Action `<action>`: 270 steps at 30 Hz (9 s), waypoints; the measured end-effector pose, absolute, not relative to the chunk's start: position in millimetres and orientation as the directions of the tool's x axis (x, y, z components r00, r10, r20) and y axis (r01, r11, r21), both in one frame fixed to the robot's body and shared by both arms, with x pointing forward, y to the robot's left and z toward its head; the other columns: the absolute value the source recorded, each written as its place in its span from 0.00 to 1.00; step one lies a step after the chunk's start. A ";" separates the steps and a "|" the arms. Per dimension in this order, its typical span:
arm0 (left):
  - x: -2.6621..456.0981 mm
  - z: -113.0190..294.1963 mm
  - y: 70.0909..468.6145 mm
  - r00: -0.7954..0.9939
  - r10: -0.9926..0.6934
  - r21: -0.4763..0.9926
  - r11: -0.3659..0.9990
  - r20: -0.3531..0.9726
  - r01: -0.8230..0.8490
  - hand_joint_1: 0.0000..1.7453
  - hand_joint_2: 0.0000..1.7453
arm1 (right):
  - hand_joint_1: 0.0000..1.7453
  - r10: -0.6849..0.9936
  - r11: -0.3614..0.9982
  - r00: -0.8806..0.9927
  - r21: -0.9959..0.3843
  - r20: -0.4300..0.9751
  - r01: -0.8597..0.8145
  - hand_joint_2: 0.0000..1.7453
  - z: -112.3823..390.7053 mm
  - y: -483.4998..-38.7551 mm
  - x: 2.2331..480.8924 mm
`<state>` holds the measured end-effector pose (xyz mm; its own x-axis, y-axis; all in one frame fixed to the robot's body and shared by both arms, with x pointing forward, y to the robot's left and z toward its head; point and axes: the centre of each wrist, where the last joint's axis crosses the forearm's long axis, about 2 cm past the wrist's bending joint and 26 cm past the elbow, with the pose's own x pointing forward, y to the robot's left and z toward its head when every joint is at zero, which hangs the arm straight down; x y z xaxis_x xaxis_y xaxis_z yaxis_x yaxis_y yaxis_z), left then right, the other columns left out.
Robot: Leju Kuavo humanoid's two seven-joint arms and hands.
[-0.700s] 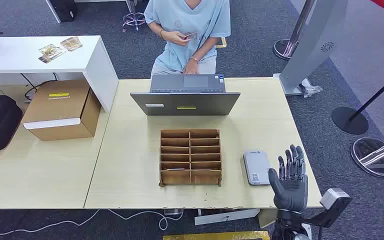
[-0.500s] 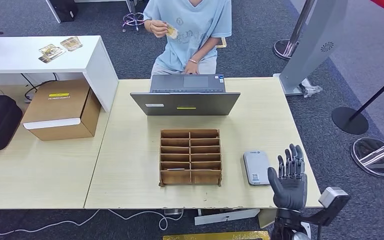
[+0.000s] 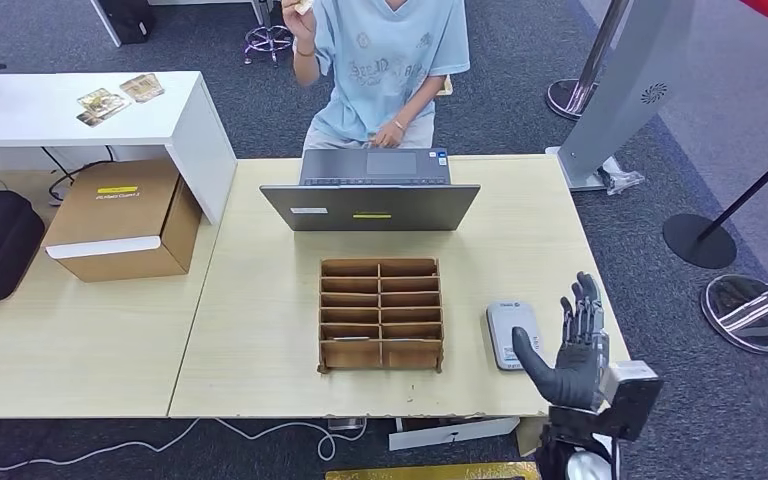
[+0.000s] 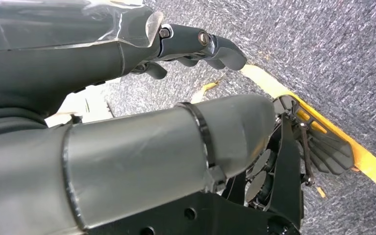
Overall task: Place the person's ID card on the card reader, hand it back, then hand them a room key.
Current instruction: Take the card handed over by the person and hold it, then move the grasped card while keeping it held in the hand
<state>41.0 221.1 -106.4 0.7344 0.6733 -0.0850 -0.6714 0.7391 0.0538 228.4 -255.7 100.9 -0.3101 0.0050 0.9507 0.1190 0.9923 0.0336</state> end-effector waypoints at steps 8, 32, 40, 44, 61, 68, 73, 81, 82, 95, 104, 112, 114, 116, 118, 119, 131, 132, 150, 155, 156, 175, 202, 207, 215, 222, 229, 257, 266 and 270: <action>44.3 -105.5 217.9 0.757 0.650 0.058 0.760 -0.059 -0.648 0.00 0.00 | 0.00 0.659 0.751 -0.468 -0.478 0.589 0.455 1.00 167.8 -230.3 276.5; 54.5 -104.0 218.1 0.766 0.642 0.092 0.764 -0.025 -0.638 0.00 0.00 | 0.00 0.944 -0.077 -0.212 -0.794 -0.253 0.603 1.00 386.7 -107.1 452.7; 57.6 -102.8 213.7 0.755 0.655 0.096 0.752 -0.009 -0.652 0.00 0.00 | 0.00 0.944 -0.141 -0.198 -0.867 -0.263 0.478 1.00 381.8 -107.0 474.0; 58.0 -102.6 213.1 0.753 0.658 0.094 0.750 -0.009 -0.655 0.00 0.00 | 0.00 0.943 -0.164 -0.191 -0.880 -0.273 0.447 1.00 378.0 -108.3 477.1; 59.1 -101.9 209.1 0.752 0.660 0.081 0.749 -0.002 -0.657 0.00 0.00 | 1.00 0.954 -0.173 -0.157 -0.895 -0.257 0.412 1.00 361.1 -125.7 484.8; 59.1 -101.8 208.2 0.751 0.661 0.080 0.749 -0.004 -0.658 0.00 0.00 | 1.00 0.964 -0.145 -0.140 -0.887 -0.226 0.438 1.00 361.9 -132.9 486.9; 59.1 -101.8 208.2 0.751 0.660 0.079 0.749 -0.004 -0.658 0.00 0.00 | 1.00 0.968 -0.130 -0.135 -0.884 -0.211 0.449 1.00 363.5 -139.0 488.7; 59.1 -101.8 208.1 0.751 0.661 0.075 0.749 -0.004 -0.659 0.00 0.00 | 1.00 0.971 -0.116 -0.132 -0.879 -0.197 0.462 1.00 365.0 -146.2 490.5; 59.1 -101.8 208.1 0.750 0.661 0.074 0.749 -0.004 -0.659 0.00 0.00 | 1.00 0.972 -0.106 -0.135 -0.876 -0.191 0.471 1.00 365.7 -148.0 490.9; 57.0 -102.5 209.4 0.703 0.711 0.051 0.703 -0.022 -0.709 0.00 0.00 | 1.00 0.982 0.060 -0.172 -0.744 -0.074 0.666 1.00 338.8 -203.2 480.3; 50.1 -103.7 210.2 0.650 0.759 0.034 0.651 -0.045 -0.758 0.00 0.00 | 1.00 0.878 0.475 -0.301 -0.751 0.372 0.459 1.00 286.6 -300.1 446.9; 38.1 -105.3 210.8 0.586 0.807 0.030 0.589 -0.069 -0.808 0.00 0.00 | 1.00 0.496 0.868 -0.286 -0.478 0.820 0.136 1.00 247.7 -448.2 398.4; 37.6 -105.3 210.7 0.577 0.813 0.029 0.580 -0.071 -0.814 0.00 0.00 | 1.00 0.492 0.870 -0.253 -0.472 0.833 0.138 1.00 239.9 -468.9 385.2; 37.7 -105.3 210.7 0.572 0.817 0.027 0.575 -0.073 -0.818 0.00 0.00 | 1.00 0.494 0.869 -0.221 -0.473 0.841 0.144 1.00 234.4 -482.3 374.6; 37.7 -105.4 210.8 0.569 0.819 0.026 0.572 -0.074 -0.820 0.00 0.00 | 1.00 0.488 0.872 -0.187 -0.470 0.853 0.135 1.00 229.4 -492.0 364.6; 37.6 -105.4 210.9 0.567 0.820 0.025 0.570 -0.076 -0.821 0.00 0.00 | 1.00 0.480 0.877 -0.170 -0.465 0.861 0.121 1.00 226.3 -496.5 359.0; 37.0 -105.6 211.4 0.544 0.833 0.023 0.549 -0.105 -0.836 0.00 0.00 | 1.00 0.477 0.874 0.051 -0.468 0.877 -0.130 1.00 185.6 -519.6 314.6; 36.9 -105.6 211.4 0.541 0.834 0.023 0.546 -0.106 -0.837 0.00 0.00 | 1.00 0.475 0.874 0.066 -0.461 0.878 -0.155 1.00 181.7 -518.5 312.2; 36.7 -105.9 213.2 0.538 0.835 0.013 0.543 -0.120 -0.840 0.00 0.00 | 1.00 0.429 0.831 0.232 -0.281 0.873 -0.479 1.00 160.6 -518.5 278.3; 36.8 -105.9 213.3 0.537 0.835 0.012 0.542 -0.120 -0.840 0.00 0.00 | 1.00 0.447 0.818 0.238 -0.285 0.862 -0.500 1.00 160.7 -518.7 278.2; 36.8 -105.9 213.2 0.535 0.836 0.010 0.540 -0.120 -0.842 0.00 0.00 | 1.00 0.444 0.816 0.240 -0.280 0.863 -0.506 1.00 160.9 -518.4 278.6; 38.2 -104.8 206.3 0.499 0.856 -0.016 0.501 -0.136 -0.865 0.00 0.00 | 1.00 0.299 0.822 0.355 -0.051 0.886 -0.567 1.00 156.4 -492.0 330.1; 36.9 -104.6 204.4 0.481 0.865 -0.023 0.483 -0.145 -0.875 0.00 0.00 | 1.00 0.327 0.874 0.487 -0.063 0.810 -0.482 1.00 114.1 -496.0 324.1; 36.7 -104.7 204.8 0.481 0.865 -0.025 0.483 -0.144 -0.875 0.00 0.00 | 1.00 0.318 0.883 0.508 -0.056 0.800 -0.465 1.00 111.4 -503.8 317.3; 36.6 -104.8 205.1 0.481 0.865 -0.033 0.481 -0.145 -0.876 0.00 0.00 | 1.00 0.309 0.896 0.534 -0.054 0.787 -0.440 1.00 100.7 -507.3 302.9; 36.6 -104.9 205.5 0.479 0.866 -0.034 0.479 -0.146 -0.877 0.00 0.00 | 1.00 0.323 0.888 0.531 -0.057 0.783 -0.456 1.00 101.4 -506.3 302.2; 36.6 -104.9 205.9 0.476 0.868 -0.034 0.476 -0.146 -0.879 0.00 0.00 | 1.00 0.331 0.878 0.516 -0.058 0.790 -0.474 1.00 103.7 -500.1 310.0; 36.8 -104.8 205.1 0.471 0.870 -0.034 0.471 -0.147 -0.881 0.00 0.00 | 1.00 0.345 0.857 0.485 -0.059 0.803 -0.512 1.00 98.9 -478.9 328.5; 36.5 -104.6 204.0 0.469 0.870 -0.033 0.470 -0.149 -0.882 0.00 0.00 | 1.00 0.371 0.844 0.487 -0.068 0.791 -0.532 1.00 96.5 -468.9 332.9; 36.4 -104.6 203.6 0.469 0.870 -0.033 0.470 -0.150 -0.882 0.00 0.00 | 1.00 0.374 0.847 0.484 -0.079 0.791 -0.526 1.00 95.5 -467.4 332.8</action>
